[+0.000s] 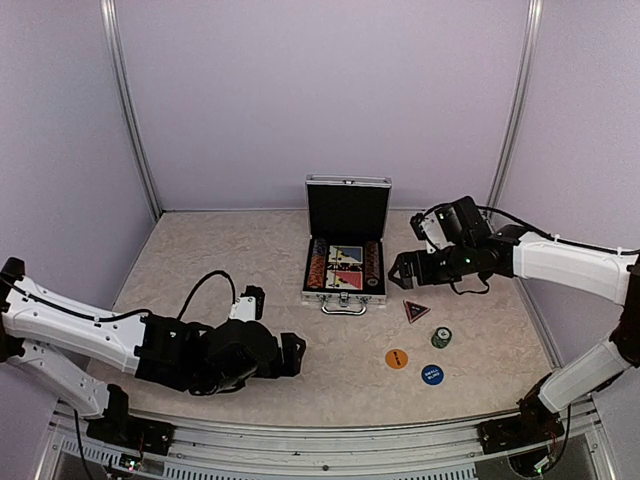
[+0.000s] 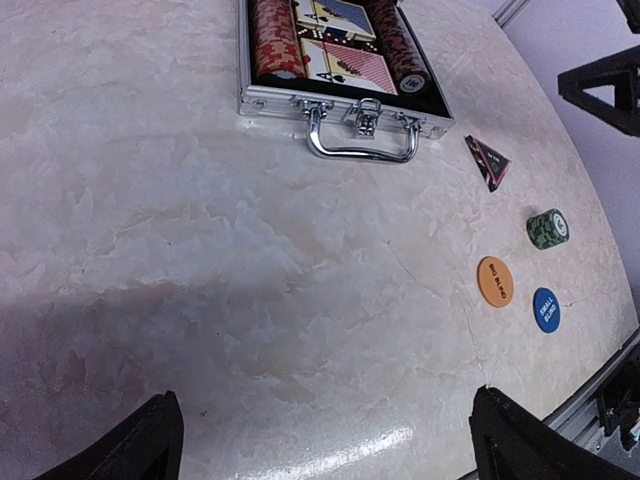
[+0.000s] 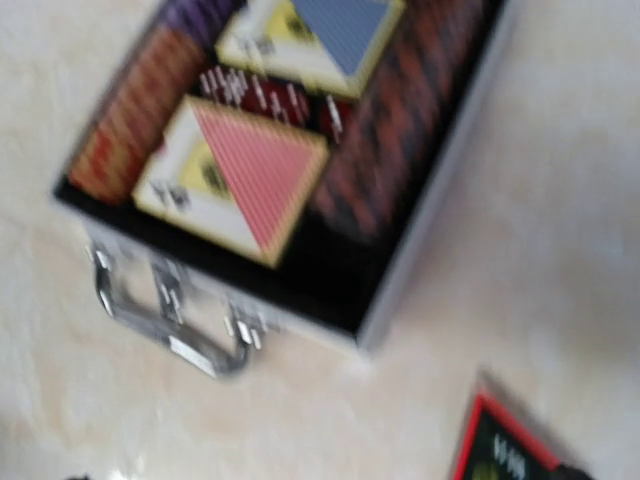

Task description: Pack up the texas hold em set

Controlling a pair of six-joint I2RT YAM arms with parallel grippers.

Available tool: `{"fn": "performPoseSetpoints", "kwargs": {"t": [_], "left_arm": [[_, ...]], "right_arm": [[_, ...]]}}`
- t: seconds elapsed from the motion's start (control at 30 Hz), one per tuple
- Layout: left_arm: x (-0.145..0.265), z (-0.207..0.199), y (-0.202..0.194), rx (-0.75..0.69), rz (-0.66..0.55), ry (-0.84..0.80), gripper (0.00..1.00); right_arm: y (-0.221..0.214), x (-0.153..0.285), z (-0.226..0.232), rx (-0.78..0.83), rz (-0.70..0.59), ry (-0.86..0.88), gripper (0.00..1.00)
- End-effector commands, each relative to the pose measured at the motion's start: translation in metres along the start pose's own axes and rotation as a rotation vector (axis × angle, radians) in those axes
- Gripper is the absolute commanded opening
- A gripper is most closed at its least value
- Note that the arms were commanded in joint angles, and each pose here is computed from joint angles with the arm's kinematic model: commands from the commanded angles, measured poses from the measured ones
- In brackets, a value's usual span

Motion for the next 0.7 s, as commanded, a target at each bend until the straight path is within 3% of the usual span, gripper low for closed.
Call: {"fn": "performPoseSetpoints", "kwargs": {"t": [0.0, 0.23, 0.67], "left_arm": [[0.004, -0.007, 0.016, -0.084, -0.004, 0.021, 0.99], [-0.024, 0.016, 0.027, -0.097, 0.042, 0.011, 0.99], [-0.063, 0.013, 0.041, -0.154, 0.102, -0.035, 0.99]], "right_arm": [[-0.032, 0.018, -0.019, -0.120, 0.090, -0.073, 1.00], [-0.051, 0.030, -0.044, -0.219, 0.117, -0.210, 1.00], [-0.108, 0.006, -0.073, -0.326, 0.361, -0.339, 0.97]]}}
Point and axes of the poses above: each gripper's point midway between its finger pads, its own x axis back along the fingers, its own z axis along the line the jaws close on, y = z × x, the point moved 2 cm from there along x, back along the fingers, and after that the axes turned 4 degrees about -x, right-handed, at the moved point
